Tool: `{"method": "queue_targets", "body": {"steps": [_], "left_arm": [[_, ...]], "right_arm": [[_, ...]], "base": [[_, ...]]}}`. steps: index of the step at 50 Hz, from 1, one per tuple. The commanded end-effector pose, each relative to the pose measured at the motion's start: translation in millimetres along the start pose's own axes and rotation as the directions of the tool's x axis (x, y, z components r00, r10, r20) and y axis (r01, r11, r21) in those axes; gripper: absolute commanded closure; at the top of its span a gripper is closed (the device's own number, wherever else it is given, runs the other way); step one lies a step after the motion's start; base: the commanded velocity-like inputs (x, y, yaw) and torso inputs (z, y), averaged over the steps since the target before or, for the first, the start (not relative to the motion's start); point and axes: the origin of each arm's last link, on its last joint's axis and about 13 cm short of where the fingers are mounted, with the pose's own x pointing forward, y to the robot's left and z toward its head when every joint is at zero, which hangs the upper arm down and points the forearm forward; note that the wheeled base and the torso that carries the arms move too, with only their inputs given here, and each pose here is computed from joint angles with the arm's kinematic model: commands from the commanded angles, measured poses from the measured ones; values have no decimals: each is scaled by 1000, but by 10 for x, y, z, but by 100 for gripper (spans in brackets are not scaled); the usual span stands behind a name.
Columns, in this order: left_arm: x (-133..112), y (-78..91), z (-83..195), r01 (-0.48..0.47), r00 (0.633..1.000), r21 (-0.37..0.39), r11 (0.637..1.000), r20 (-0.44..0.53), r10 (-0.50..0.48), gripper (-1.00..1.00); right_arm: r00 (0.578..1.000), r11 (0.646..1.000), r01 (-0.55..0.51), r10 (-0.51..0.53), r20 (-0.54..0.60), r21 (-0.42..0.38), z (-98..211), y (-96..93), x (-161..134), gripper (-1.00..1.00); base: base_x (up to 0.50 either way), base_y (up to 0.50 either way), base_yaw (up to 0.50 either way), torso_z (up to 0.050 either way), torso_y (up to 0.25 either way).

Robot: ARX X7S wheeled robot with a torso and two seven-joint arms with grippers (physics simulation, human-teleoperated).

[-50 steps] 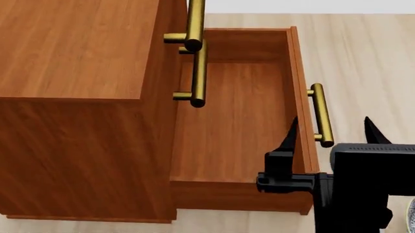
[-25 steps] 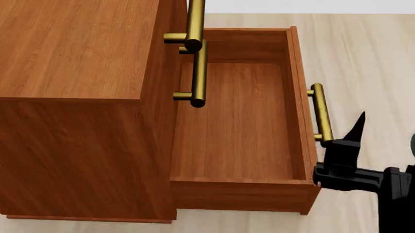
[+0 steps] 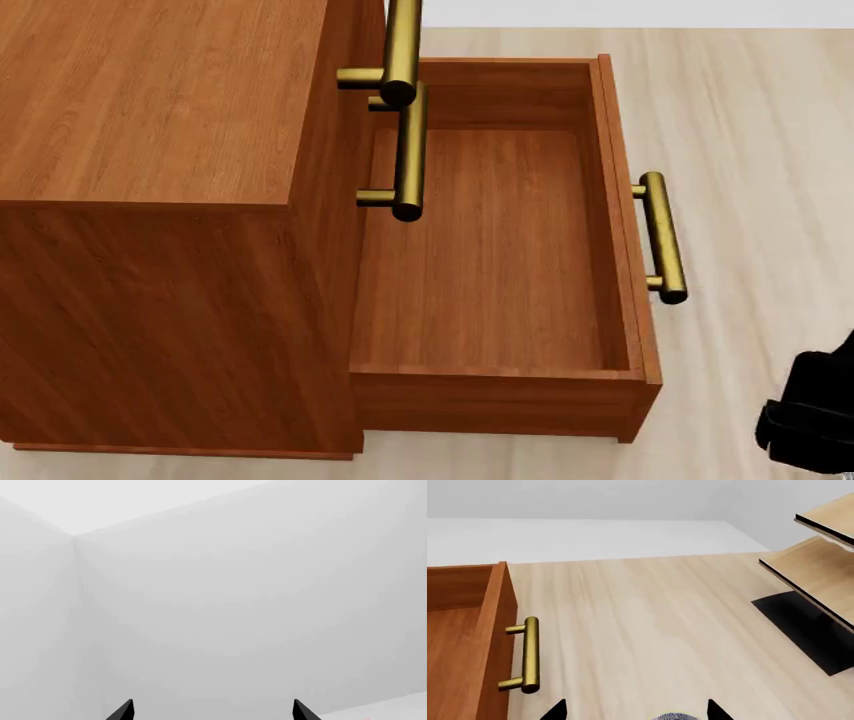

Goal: Put the bowl in the bottom drawer of the cabinet.

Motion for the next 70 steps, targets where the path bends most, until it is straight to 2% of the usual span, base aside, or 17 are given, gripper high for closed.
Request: {"method": "queue_targets", "body": {"steps": [1,18,39,64,70], "left_arm": [[-4,-3,0,3,1000,-2,1000,2,-3,-100],[-6,-27,-24,10,1000,-3,1000,0,-10,-100],[5,-56,-48,17,1000,-3,1000,-6,-17,-100],[17,-76,-69,26,1000,-3,1000,-9,-26,-100],[16,-78,-70,29,1000,1,1000,-10,-29,-100]], "right_arm": [[998,1000,19,-19,-64,2,-40,-125,-82,-100],[991,999,53,-53,-127,0,-149,-287,-134,-100],[978,993,120,-116,-175,13,-307,-383,40,-100],[956,979,198,-182,-231,48,-479,-563,90,-100],[948,977,210,-196,-251,30,-521,-584,140,-100]], "base": [[0,0,0,0,0],[0,0,0,0,0],[0,0,0,0,0],[0,0,0,0,0],[0,0,0,0,0]]}}
